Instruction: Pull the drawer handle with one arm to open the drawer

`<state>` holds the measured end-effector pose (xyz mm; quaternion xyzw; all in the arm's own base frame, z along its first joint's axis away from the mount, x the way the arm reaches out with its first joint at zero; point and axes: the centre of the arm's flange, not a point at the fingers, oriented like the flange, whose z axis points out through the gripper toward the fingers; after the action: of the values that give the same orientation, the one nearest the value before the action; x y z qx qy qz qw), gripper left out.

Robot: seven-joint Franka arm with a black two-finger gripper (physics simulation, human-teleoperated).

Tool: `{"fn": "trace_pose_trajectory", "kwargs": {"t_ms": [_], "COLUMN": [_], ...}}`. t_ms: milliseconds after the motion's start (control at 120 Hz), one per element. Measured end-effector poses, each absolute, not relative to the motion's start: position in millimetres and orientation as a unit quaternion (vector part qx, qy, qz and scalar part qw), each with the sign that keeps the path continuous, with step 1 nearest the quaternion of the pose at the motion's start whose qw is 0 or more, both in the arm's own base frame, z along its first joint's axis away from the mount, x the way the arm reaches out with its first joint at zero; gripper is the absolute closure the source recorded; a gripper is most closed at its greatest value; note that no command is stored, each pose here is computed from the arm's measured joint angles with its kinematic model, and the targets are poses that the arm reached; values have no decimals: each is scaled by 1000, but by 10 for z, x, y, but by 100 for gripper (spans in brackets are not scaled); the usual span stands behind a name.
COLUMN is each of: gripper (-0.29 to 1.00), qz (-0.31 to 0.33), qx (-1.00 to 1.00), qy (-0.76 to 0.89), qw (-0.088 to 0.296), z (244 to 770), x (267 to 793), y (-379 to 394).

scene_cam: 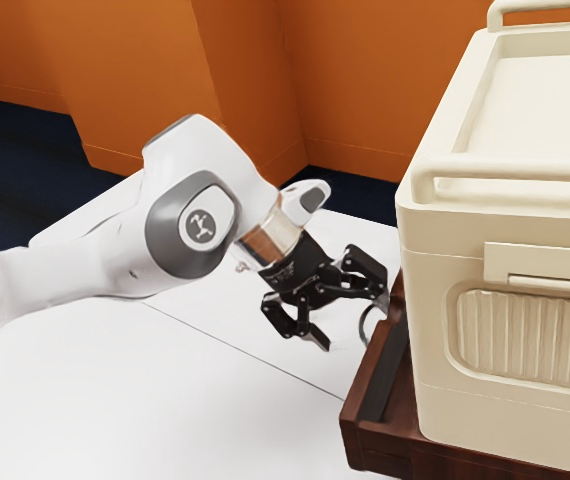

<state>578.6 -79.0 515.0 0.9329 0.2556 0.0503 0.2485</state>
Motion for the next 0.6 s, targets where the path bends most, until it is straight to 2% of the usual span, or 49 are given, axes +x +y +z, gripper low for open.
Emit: {"fn": "trace_pose_trajectory", "kwargs": {"t_ms": [600], "gripper": [0], "qz": [50], "qx": [927], "qy": [298], "qw": [223], "z": [5136], "x": [5531], "y": [-218]}}
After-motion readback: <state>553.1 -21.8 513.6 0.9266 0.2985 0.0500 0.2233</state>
